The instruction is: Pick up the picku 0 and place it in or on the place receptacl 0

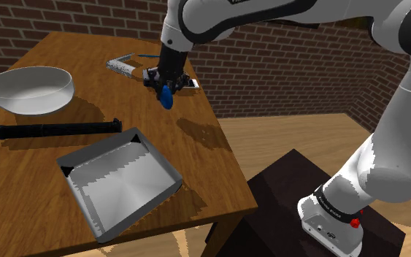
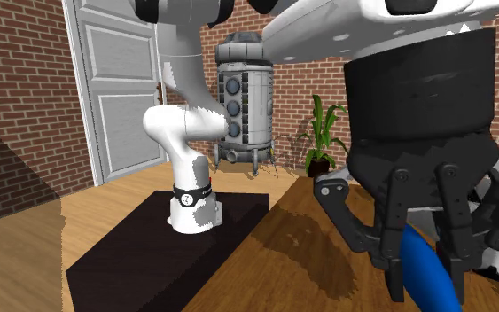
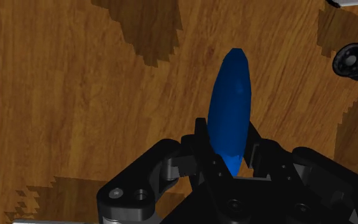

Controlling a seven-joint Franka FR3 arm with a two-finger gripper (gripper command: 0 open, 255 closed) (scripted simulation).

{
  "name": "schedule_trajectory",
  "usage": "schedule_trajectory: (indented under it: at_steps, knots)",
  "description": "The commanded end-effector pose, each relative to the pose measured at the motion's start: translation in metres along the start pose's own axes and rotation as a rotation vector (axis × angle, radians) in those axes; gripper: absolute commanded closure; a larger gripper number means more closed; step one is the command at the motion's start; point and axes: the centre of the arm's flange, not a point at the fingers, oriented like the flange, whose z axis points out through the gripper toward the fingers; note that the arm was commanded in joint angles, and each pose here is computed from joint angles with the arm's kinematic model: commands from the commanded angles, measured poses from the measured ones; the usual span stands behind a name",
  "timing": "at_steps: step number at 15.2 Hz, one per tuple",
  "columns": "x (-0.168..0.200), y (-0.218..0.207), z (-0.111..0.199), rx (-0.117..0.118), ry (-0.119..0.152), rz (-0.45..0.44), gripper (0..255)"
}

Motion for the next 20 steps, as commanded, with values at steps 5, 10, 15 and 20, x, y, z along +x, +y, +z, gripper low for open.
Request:
schedule_trajectory:
  at_steps: [5, 10, 15, 20]
  knots:
    - [0.000, -0.007, -0.031, 0.000, 0.000, 0.000, 255]
    - [0.000, -0.012, -0.057, 0.000, 0.000, 0.000, 255]
    - [-0.021, -0.030, -0.065, 0.000, 0.000, 0.000, 255]
    - [-0.073, -0.070, -0.060, 0.000, 0.000, 0.000, 255]
